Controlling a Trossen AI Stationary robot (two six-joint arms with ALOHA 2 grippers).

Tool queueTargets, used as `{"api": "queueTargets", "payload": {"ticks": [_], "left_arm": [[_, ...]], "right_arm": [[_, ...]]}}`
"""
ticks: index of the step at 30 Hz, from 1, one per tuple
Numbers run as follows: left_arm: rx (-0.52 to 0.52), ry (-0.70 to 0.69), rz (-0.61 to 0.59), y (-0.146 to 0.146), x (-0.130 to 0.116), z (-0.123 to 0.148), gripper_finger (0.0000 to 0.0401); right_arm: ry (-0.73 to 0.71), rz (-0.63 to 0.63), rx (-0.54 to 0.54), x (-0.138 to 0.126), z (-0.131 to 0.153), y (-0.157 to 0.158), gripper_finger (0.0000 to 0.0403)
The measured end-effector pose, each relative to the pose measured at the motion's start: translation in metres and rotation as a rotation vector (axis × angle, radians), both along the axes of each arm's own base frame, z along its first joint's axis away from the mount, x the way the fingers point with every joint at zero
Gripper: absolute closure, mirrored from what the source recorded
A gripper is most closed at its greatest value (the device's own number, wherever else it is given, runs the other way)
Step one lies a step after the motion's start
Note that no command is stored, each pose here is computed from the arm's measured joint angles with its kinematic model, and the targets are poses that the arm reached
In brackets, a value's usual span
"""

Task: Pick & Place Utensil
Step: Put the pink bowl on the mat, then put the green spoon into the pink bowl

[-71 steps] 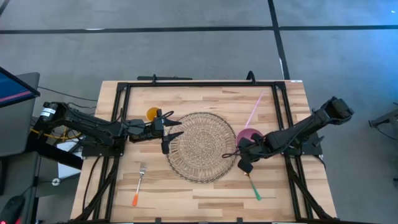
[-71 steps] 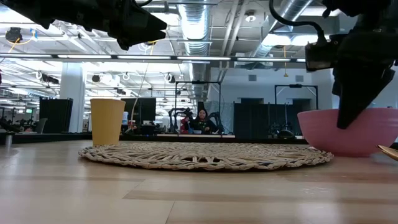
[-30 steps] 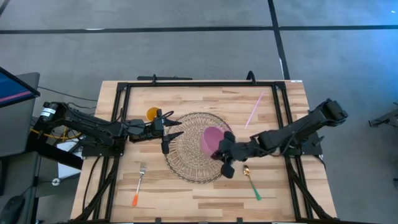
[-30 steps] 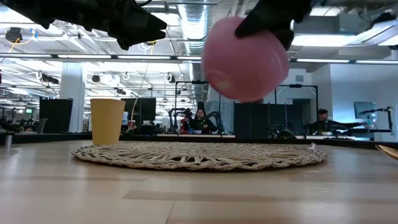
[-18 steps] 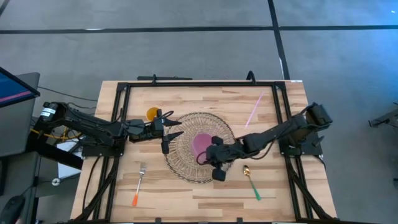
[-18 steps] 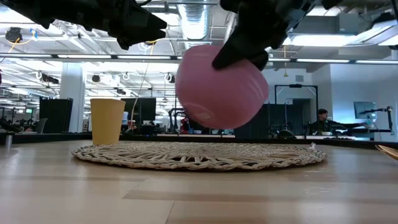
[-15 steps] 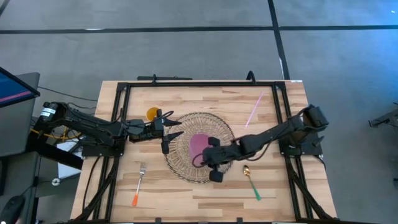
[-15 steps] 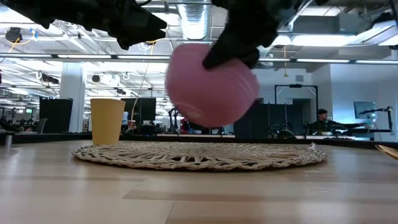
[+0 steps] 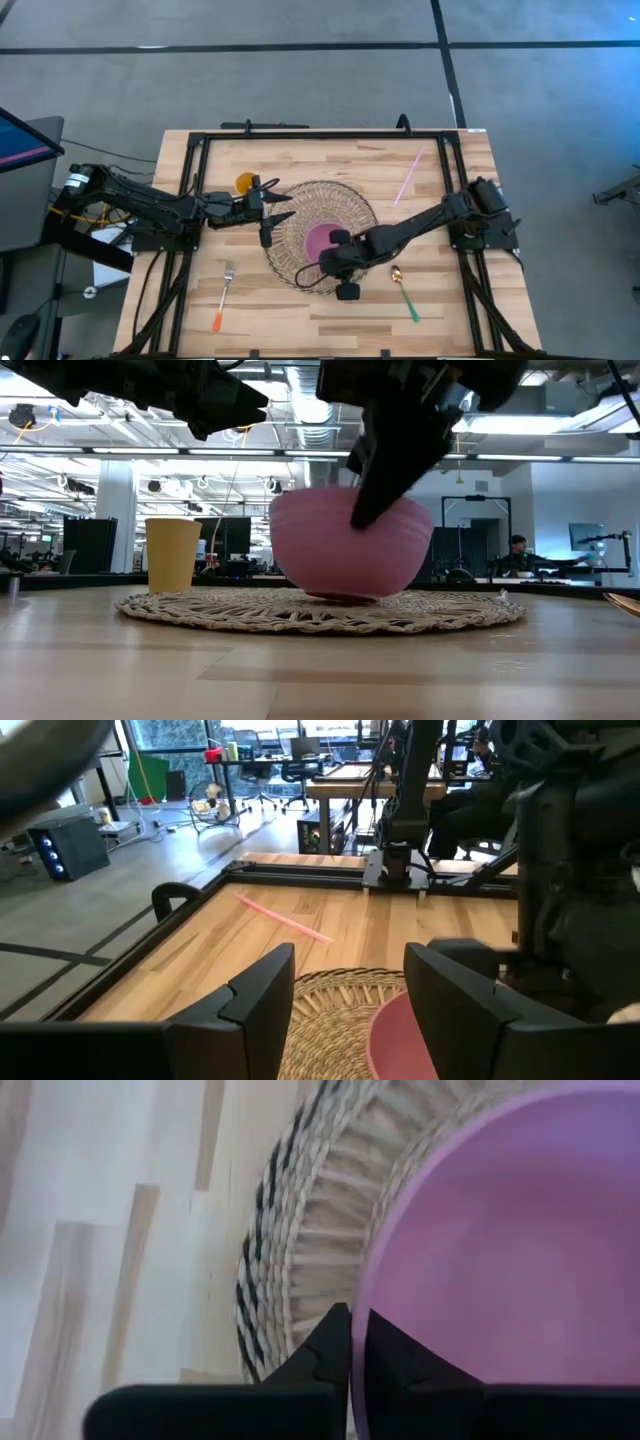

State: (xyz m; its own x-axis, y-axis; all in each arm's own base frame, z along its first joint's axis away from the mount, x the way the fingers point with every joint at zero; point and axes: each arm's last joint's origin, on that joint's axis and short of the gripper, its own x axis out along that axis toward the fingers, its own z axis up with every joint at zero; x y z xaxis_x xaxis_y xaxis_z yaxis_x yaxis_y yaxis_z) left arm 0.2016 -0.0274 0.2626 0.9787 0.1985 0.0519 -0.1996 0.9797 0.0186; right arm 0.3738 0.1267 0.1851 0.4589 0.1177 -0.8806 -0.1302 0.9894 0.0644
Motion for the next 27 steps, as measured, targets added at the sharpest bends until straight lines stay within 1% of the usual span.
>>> {"api": "queueTargets", "payload": {"ticks": [4,9,15,19,27], "left_arm": [[0.0,0.0,0.0,0.0,0.0,0.0,0.021],[0.0,0.0,0.0,0.0,0.0,0.0,0.021],[0.0,0.0,0.0,0.0,0.0,0.0,0.021],[0.0,0.0,0.0,0.0,0.0,0.0,0.021],[0.0,0.001,0.0,0.0,0.0,-0.0001,0.021]], "right_arm": [[0.016,0.009,0.024,-0.0001,-0.0006,-0.0013,0.0373],[0.019,0.011,0.026,-0.0003,-0.0012,-0.0009,0.0344],[0.018,0.01,0.026,-0.0002,-0.0012,-0.0011,0.0323],[0.019,0.007,0.027,-0.0004,-0.001,-0.001,0.0315],[0.008,0.006,0.031,-0.001,0.0027,-0.0019,0.0315]]}}
